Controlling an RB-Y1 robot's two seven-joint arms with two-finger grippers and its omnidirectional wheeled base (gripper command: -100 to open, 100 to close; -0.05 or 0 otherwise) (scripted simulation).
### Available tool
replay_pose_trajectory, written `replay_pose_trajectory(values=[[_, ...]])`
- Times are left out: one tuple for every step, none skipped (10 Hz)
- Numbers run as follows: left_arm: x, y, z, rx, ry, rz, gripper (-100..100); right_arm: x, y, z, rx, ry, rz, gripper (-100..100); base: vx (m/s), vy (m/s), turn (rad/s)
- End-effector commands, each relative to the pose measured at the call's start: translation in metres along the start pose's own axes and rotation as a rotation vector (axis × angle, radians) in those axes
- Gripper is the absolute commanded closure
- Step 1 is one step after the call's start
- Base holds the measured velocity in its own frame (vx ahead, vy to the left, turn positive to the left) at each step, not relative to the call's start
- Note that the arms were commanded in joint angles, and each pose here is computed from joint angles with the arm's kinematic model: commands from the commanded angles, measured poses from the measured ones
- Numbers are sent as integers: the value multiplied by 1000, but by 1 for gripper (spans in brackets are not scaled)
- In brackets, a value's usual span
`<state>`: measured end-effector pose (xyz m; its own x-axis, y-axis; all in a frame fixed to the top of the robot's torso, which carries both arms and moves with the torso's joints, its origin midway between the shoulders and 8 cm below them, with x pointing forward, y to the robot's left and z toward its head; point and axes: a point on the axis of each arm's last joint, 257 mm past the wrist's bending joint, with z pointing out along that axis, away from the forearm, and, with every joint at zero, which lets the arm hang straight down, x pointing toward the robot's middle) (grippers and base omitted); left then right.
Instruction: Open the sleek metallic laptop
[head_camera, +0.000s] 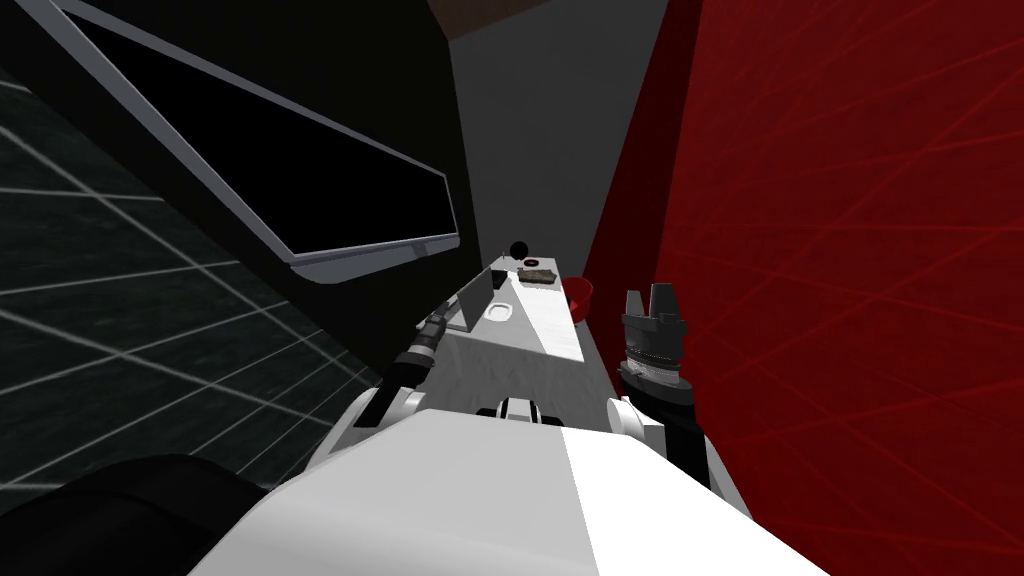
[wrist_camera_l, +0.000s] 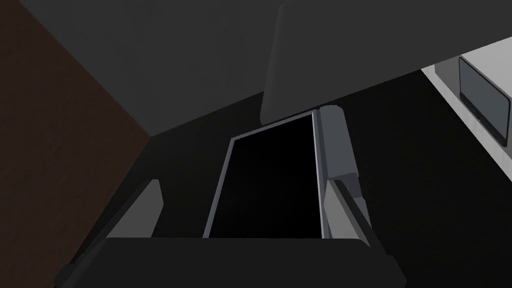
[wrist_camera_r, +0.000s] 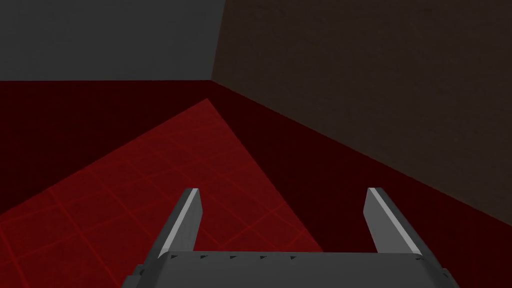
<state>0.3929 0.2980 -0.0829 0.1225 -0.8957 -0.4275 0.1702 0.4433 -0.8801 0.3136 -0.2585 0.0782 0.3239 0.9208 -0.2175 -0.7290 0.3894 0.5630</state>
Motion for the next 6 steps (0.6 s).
replay_pose_trajectory(values=[[0, 10, 1, -44, 17, 31, -100, 0, 0, 0, 0, 0, 0, 0, 76, 21, -125], [0, 14, 1, -61, 23, 43, -100, 0, 0, 0, 0, 0, 0, 0, 70, 29, -99], [-1, 18, 1, -78, 28, 54, -100, 0, 0, 0, 0, 0, 0, 0, 69, 27, -83], [-1, 22, 1, -94, 33, 65, -100, 0, 0, 0, 0, 0, 0, 0, 79, 39, -107], [-2, 25, 0, -110, 37, 76, -100, 0, 0, 0, 0, 0, 0, 0, 78, 34, -100], [-2, 29, 0, -125, 41, 85, -100, 0, 0, 0, 0, 0, 0, 0, 74, 23, -89]])
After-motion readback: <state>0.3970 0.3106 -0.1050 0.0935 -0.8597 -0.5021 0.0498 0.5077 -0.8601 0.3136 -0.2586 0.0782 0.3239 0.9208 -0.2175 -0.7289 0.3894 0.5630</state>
